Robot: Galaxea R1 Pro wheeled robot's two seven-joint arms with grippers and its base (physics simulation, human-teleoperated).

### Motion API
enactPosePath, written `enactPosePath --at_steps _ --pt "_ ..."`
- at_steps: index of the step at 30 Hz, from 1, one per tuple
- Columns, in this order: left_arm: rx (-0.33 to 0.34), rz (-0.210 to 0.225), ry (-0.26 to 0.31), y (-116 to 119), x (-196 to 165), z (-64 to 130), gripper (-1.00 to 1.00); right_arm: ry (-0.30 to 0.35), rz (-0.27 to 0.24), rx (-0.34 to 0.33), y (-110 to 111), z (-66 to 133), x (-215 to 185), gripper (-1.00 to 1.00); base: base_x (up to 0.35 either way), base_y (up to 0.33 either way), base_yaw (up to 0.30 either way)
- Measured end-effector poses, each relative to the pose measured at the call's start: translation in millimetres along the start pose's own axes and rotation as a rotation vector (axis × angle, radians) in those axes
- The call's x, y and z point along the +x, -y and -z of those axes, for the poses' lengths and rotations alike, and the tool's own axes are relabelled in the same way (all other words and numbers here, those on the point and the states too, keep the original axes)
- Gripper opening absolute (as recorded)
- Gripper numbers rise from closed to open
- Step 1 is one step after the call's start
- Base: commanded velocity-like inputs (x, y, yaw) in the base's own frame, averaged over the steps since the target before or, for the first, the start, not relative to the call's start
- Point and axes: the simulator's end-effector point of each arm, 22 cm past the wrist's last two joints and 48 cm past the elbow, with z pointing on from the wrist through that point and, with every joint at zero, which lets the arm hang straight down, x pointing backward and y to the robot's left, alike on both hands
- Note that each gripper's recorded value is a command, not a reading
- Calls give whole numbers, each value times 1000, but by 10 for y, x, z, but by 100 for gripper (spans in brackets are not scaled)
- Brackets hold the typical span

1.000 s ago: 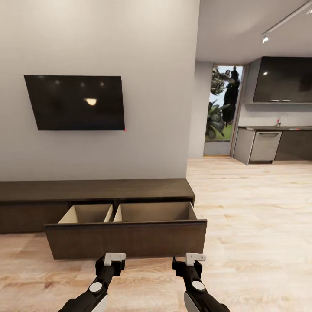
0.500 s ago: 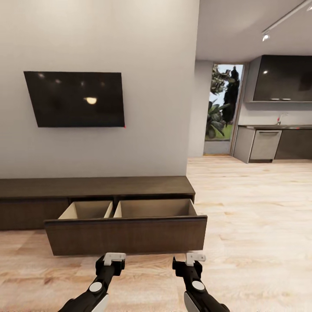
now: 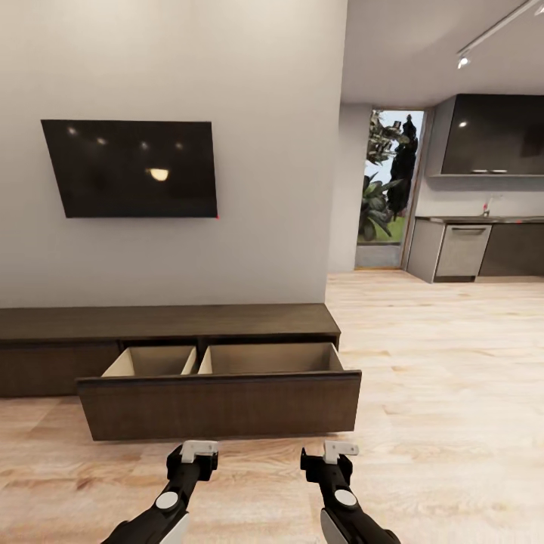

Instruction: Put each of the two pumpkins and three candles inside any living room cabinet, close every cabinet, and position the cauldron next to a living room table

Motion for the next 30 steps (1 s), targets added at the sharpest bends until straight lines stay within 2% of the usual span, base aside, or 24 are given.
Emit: enactPosePath --at_steps 7,27,30 --pt "7 -12 1 27 4 6 100 0 0 0 -1 2 -2 100 96 0 0" --pt "11 -17 0 37 8 9 100 -1 -1 -1 -9 4 2 100 318 0 0" --pt "10 -16 0 35 9 8 100 -1 -1 -1 -10 3 3 100 152 0 0"
